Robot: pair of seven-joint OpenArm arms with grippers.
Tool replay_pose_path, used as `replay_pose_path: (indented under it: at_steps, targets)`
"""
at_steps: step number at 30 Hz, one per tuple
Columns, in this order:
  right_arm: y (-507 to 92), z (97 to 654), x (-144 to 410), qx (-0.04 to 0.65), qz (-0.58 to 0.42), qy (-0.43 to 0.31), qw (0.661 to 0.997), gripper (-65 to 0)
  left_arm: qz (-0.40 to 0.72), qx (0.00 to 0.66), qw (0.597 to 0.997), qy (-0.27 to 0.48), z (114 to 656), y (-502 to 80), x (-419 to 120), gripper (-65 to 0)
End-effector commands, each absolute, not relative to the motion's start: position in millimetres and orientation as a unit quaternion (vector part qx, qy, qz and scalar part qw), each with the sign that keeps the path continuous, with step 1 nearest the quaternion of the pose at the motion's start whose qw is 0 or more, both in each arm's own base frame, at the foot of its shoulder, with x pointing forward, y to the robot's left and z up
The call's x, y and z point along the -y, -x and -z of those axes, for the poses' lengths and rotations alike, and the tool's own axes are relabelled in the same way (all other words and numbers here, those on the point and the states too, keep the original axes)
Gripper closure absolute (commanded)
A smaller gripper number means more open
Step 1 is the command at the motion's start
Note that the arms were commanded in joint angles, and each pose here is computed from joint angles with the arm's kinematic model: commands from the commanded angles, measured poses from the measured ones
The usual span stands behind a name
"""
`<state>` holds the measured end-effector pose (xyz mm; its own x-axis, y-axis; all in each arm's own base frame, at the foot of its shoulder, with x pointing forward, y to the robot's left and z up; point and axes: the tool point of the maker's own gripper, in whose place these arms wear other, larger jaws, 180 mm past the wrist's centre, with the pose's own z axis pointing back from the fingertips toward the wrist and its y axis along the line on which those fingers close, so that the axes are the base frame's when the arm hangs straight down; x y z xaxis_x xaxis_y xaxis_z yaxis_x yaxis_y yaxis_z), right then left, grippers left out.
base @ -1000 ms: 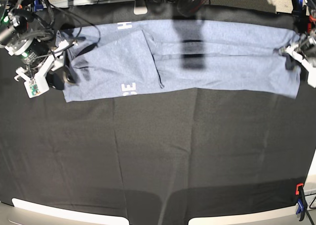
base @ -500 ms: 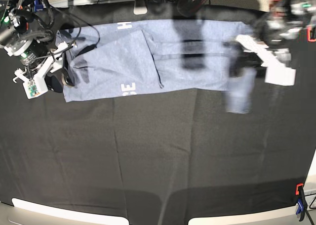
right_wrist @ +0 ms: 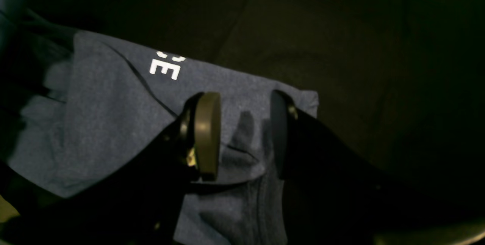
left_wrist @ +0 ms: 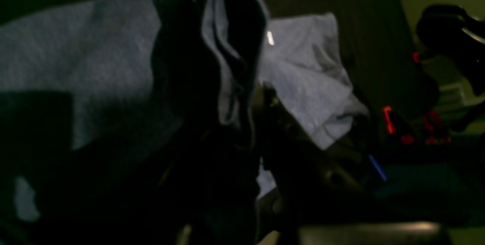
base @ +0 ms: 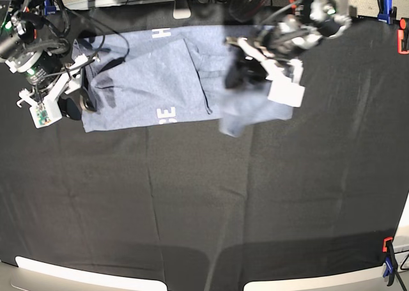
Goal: Layout the t-shirt on the table in an organized manner, then fold the t-shirt properly
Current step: 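Grasp the shirt's sleeve end with the left gripper and fold it inward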
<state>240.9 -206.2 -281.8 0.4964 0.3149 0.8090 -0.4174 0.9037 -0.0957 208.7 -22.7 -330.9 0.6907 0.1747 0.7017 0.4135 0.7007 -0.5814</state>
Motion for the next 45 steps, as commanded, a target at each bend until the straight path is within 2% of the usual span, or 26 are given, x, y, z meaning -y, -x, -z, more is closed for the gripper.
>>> replay_pose_path:
  at_steps: [1,3,5,6,7,14,18,19,24,28,31,36,45]
  targets:
    - [-245.6,269.2,204.5,0.475,-0.218,-0.055,0.851,-21.4,0.079,0.402,0.822,0.396,319.6,-214.2,31.4,0.0]
    - [-245.6,269.2,204.5,0.475,-0.218,-0.055,0.851,-21.4,0.104,0.396,0.814,0.412,321.1,-214.2,46.1,-1.5]
    - [-245.4,269.6,204.8,0.474,-0.218,-0.054,0.851,-21.4,0.13,0.395,0.803,0.428,317.5,-214.6,61.4,-19.9]
    - [-244.8,270.7,205.2,0.471,-0.218,-0.054,0.853,-21.4,0.143,0.397,0.796,0.434,313.6,-215.7,67.6,-26.5]
    - [-243.9,272.3,205.9,0.466,-0.219,-0.052,0.856,-21.4,0.15,0.4,0.791,0.437,309.7,-217.5,71.8,-29.2]
    - [-238.8,276.4,228.2,0.443,-0.196,-0.024,0.874,-22.9,0.158,0.434,0.777,0.428,291.9,-242.7,66.6,-29.4]
    - [-238.9,269.7,271.7,0.451,-0.146,0.017,0.88,-38.0,0.133,0.45,0.785,0.404,293.8,-257.7,41.9,-29.4]
    - [-237.2,271.4,285.7,0.447,-0.131,0.025,0.885,-39.6,0.124,0.455,0.788,0.395,295.1,-261.7,32.8,-29.4]
    - [-222.9,302.7,335.6,0.399,-0.059,-0.014,0.915,-39.6,0.093,0.483,0.8,0.344,300.2,-277.1,-20.3,-29.3]
    - [-212.4,325.6,349.0,0.362,-0.025,-0.084,0.928,-39.6,0.069,0.496,0.809,0.309,304.1,-282.3,-57.2,-29.3]
    - [-210.7,340.0,353.3,0.338,0.001,-0.109,0.935,-39.6,0.055,0.501,0.813,0.29,306.4,-283.1,-75.6,-29.3]
    - [-217.6,365.9,337.0,0.309,0.004,-0.147,0.939,-39.6,0.045,0.496,0.82,0.281,312.0,-278.7,-84.0,-29.3]
    - [-249.4,392.9,276.4,0.273,-0.048,-0.215,0.936,-39.4,0.055,0.483,0.828,0.278,322.1,-266.4,-82.6,-29.3]
